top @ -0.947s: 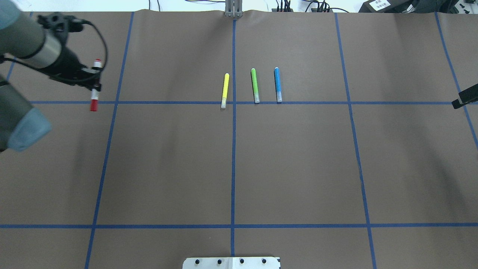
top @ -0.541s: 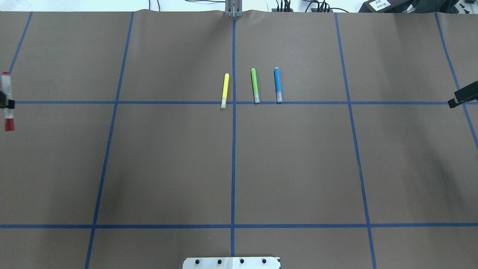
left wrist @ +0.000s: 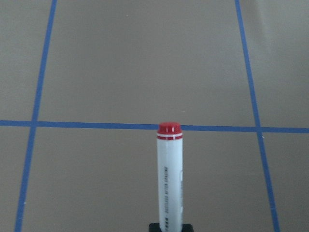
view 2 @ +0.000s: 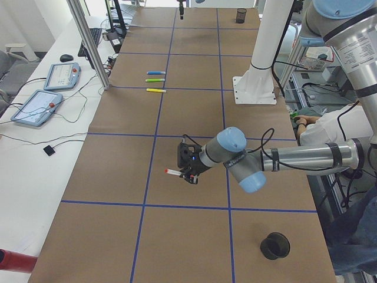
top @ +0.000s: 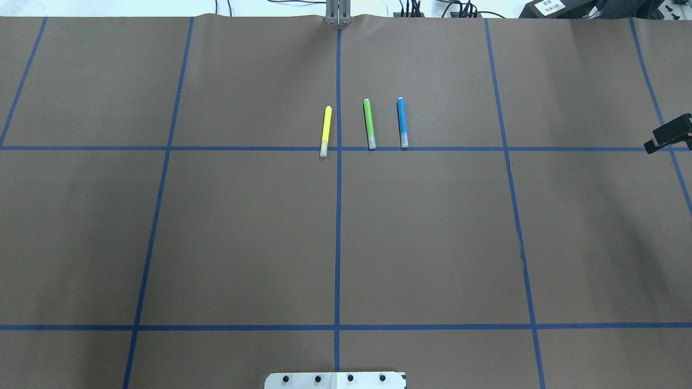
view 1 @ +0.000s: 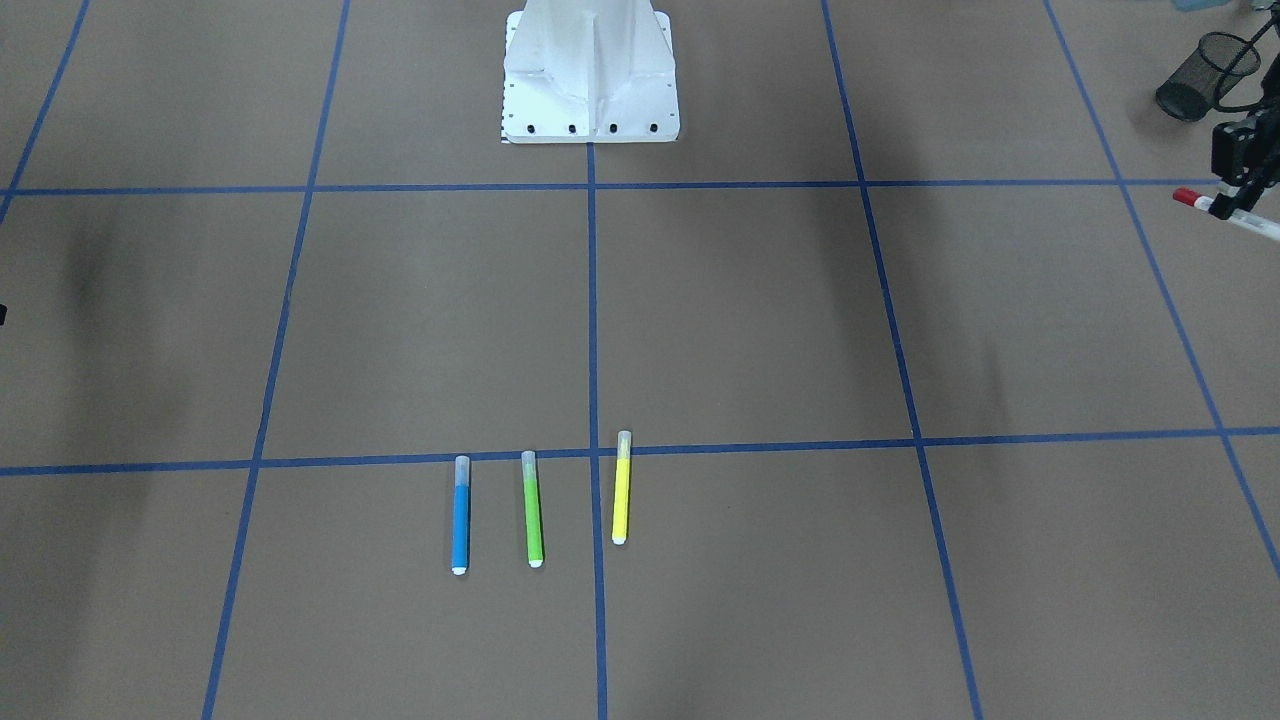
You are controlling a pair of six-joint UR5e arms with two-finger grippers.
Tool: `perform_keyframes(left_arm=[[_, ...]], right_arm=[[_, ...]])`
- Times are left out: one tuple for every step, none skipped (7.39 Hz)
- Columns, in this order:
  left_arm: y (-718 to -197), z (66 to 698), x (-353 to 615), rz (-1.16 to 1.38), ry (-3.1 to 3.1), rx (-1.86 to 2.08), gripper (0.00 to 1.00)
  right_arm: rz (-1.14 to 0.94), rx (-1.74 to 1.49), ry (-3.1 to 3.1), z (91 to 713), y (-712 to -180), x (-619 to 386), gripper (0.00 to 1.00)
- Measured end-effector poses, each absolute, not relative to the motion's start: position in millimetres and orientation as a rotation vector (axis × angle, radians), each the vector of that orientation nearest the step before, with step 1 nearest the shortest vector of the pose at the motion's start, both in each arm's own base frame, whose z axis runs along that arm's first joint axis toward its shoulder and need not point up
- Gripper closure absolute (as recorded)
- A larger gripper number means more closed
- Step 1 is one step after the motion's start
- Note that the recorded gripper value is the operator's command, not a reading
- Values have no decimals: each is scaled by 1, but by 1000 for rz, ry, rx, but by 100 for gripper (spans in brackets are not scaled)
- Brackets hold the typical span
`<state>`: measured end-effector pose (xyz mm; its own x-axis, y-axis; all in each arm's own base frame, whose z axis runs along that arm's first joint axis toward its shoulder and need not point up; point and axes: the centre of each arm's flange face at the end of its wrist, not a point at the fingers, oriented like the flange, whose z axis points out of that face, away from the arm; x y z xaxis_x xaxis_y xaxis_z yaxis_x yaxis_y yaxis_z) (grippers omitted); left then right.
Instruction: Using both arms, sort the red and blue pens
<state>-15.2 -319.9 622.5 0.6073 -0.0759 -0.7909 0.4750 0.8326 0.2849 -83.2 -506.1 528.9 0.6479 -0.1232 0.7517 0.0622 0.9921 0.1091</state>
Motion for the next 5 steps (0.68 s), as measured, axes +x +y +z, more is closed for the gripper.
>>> perform_keyframes(left_arm=[[-290, 676, -40, -367, 886, 535, 100], [-256, 717, -64, -398, 891, 566, 100], [-225, 740, -83, -426, 870, 599, 100], [-194, 752, -96, -454, 834, 626, 100], [-162, 759, -103, -474, 797, 645, 100]], right_arm=[[-106, 75, -860, 529, -506, -83, 0], [-106, 76, -860, 529, -506, -83, 0], [-106, 76, -861, 529, -506, -83, 0], [-106, 76, -861, 529, -506, -84, 0], [-107, 76, -861, 528, -506, -84, 0]])
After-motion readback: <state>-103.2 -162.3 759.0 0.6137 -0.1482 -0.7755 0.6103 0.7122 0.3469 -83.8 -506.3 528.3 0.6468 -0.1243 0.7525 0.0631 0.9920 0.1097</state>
